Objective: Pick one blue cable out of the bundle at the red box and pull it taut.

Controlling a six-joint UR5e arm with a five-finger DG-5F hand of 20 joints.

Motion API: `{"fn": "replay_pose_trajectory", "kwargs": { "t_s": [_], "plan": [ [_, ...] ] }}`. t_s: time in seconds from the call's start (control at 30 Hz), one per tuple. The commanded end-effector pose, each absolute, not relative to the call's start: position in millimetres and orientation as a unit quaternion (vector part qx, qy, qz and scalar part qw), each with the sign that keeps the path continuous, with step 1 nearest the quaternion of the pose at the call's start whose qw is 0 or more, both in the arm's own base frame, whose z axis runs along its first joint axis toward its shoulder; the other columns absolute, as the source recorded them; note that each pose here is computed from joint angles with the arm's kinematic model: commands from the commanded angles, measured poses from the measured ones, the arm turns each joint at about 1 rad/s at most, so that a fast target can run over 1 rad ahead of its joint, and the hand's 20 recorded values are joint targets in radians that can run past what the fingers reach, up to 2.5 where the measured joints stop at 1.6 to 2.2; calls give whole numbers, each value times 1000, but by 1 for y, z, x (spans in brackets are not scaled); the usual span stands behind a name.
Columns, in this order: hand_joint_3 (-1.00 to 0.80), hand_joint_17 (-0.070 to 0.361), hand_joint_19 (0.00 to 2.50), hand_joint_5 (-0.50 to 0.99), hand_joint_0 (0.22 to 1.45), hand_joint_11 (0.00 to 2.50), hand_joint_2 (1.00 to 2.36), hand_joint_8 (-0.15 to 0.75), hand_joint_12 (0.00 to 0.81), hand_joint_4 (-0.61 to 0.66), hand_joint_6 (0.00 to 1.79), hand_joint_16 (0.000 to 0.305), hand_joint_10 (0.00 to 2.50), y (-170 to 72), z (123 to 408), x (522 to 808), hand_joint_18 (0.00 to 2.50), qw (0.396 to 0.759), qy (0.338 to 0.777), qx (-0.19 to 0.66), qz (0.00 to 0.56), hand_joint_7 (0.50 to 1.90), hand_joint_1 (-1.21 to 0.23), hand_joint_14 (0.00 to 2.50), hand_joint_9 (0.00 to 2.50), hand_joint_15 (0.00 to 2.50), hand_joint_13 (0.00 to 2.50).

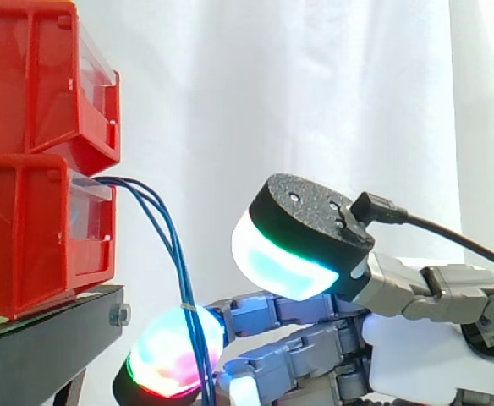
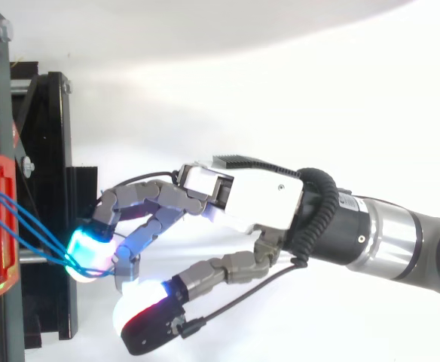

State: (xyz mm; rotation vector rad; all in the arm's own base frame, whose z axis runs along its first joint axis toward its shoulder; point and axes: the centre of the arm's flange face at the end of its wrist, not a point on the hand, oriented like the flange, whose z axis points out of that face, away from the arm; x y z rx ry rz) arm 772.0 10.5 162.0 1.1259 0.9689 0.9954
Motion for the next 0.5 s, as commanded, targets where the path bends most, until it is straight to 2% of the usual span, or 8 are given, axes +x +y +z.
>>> {"fn": "replay_pose_trajectory", "kwargs": {
  "t_s": [0.0, 0.47],
  "plan": [
    [-500, 126, 312, -115, 534, 885, 1000, 309, 360, 330, 503, 56, 16, 20, 163, 772, 364, 629, 416, 491, 436, 942, -690, 10, 933, 275, 474],
    [-500, 119, 303, -105, 606, 892, 1000, 302, 344, 301, 503, 53, 20, 27, 163, 773, 397, 636, 414, 489, 429, 994, -740, 11, 945, 275, 494]
  ]
}}
